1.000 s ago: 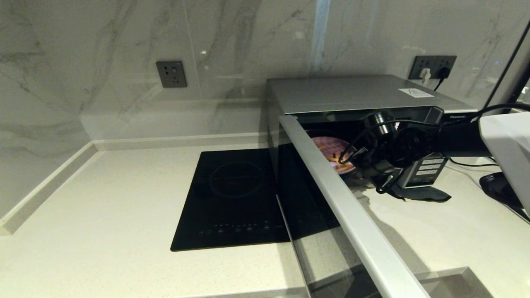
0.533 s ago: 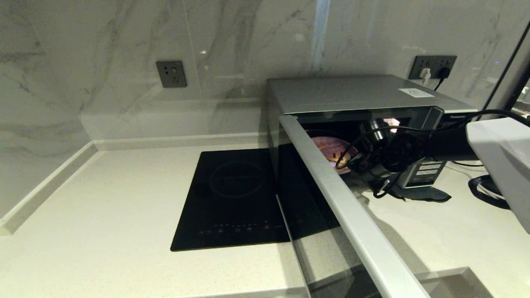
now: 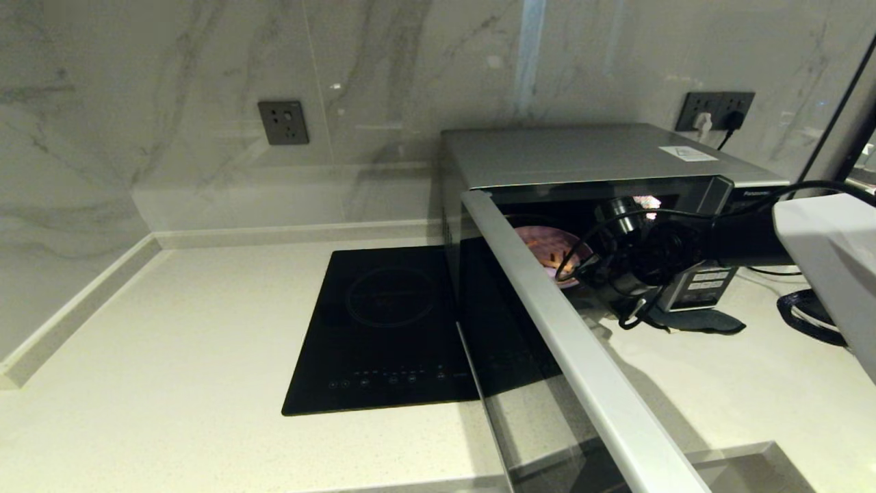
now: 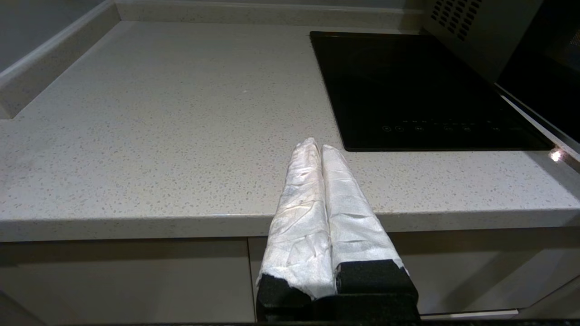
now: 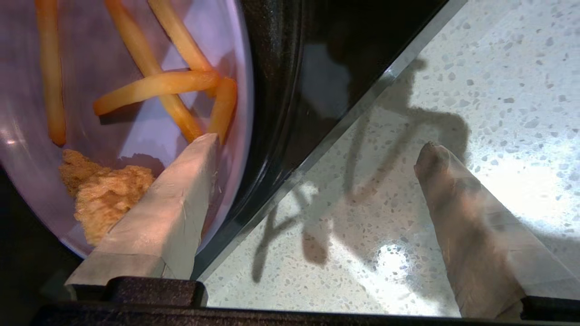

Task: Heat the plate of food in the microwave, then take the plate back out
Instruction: Take the plate out of the microwave

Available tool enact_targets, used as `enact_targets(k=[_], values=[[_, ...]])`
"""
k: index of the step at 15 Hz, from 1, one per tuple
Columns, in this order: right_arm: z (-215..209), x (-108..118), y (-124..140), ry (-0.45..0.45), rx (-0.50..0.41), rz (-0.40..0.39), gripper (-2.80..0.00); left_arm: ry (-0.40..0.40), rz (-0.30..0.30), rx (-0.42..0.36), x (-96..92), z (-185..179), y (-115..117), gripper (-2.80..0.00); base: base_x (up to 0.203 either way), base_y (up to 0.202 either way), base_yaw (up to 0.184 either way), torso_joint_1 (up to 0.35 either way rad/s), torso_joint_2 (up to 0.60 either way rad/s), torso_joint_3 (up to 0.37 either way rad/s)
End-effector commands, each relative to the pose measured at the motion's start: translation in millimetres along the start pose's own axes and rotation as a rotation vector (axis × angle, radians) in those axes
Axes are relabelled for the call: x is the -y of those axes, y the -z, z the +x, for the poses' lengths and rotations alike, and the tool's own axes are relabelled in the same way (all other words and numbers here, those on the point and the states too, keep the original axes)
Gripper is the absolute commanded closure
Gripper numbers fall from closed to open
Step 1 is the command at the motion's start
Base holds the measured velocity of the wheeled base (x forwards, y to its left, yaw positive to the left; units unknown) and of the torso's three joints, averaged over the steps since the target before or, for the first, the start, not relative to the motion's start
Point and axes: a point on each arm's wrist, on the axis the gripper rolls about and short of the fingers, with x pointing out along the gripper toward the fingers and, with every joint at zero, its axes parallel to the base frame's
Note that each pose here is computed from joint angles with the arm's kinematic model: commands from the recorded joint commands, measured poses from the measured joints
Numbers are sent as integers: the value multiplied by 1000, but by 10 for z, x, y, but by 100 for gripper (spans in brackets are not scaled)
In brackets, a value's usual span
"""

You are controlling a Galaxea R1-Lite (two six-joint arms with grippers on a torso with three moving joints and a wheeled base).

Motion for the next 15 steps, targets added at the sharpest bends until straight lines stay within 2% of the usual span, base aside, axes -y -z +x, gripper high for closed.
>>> enact_targets(k=[1, 13, 15], values=[[-89, -15, -30, -9, 14, 9, -280, -1, -1, -1, 0, 1, -1, 0, 0, 0, 0, 0, 0, 0], [-151, 31, -28, 36, 27, 7, -280, -1, -1, -1, 0, 1, -1, 0, 0, 0, 0, 0, 0, 0], [-151, 39, -22, 66, 58, 2, -280, -1, -1, -1, 0, 1, -1, 0, 0, 0, 0, 0, 0, 0]])
